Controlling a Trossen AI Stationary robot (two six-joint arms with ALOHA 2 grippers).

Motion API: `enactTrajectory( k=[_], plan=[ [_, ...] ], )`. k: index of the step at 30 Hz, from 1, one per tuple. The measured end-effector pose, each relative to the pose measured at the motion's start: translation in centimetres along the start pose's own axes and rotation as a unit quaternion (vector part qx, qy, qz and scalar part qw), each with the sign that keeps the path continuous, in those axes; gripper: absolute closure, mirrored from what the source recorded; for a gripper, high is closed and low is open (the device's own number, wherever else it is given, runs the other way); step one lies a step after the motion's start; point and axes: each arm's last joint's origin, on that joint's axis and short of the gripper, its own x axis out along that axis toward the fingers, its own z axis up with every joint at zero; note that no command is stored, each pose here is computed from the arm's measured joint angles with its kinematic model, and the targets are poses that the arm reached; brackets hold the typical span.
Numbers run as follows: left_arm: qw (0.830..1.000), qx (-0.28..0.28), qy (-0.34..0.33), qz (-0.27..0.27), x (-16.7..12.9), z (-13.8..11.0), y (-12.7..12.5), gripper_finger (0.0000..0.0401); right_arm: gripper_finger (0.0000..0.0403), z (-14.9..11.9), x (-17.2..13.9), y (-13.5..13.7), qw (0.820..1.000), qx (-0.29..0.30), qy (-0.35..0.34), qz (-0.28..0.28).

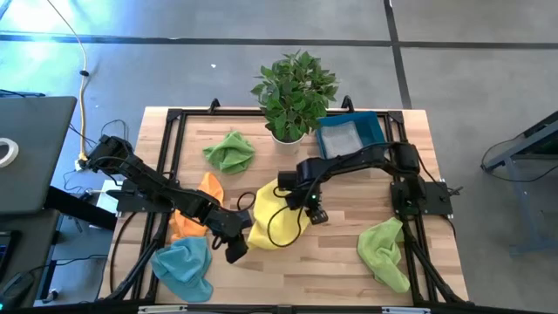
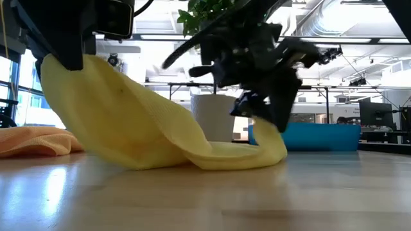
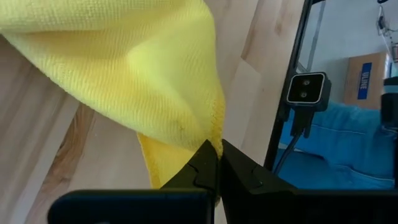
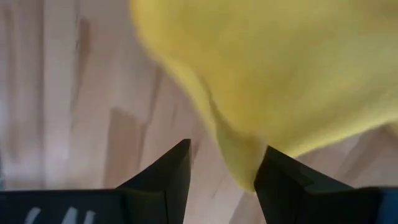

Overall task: Sort microfiber towel by color & place in baskets
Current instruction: Fold the yellow towel

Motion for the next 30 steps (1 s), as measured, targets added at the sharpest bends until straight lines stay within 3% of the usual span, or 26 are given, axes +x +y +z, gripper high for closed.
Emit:
enactTrajectory(
  k=[6, 8, 14, 19, 30],
  plan=[
    [1.0, -0.003, 0.011, 0.02, 0.0, -0.2, 0.4, 0.0401, 0.0254, -0.6, 0.5, 3.0, 0.997, -0.007, 0.049, 0.064],
    [1.0, -0.003, 0.012, 0.022, 0.0, -0.3, 0.4, 0.0401, 0.0254, -0.3, 0.9, 3.9, 0.997, -0.027, 0.052, 0.059],
    [1.0, 0.003, 0.002, 0.029, 0.0, -0.2, 0.5, 0.0401, 0.0254, 0.9, 1.8, 5.1, 0.996, -0.068, 0.038, -0.041],
    [0.999, 0.01, -0.001, 0.031, 0.0, -0.2, 0.5, 0.0401, 0.0254, 1.1, 2.4, 6.4, 0.996, -0.062, 0.04, -0.056],
    [0.999, 0.018, -0.003, 0.033, 0.0, -0.2, 0.5, 0.0401, 0.0254, 1.2, 3.1, 7.7, 0.981, -0.076, 0.063, -0.169]
  ],
)
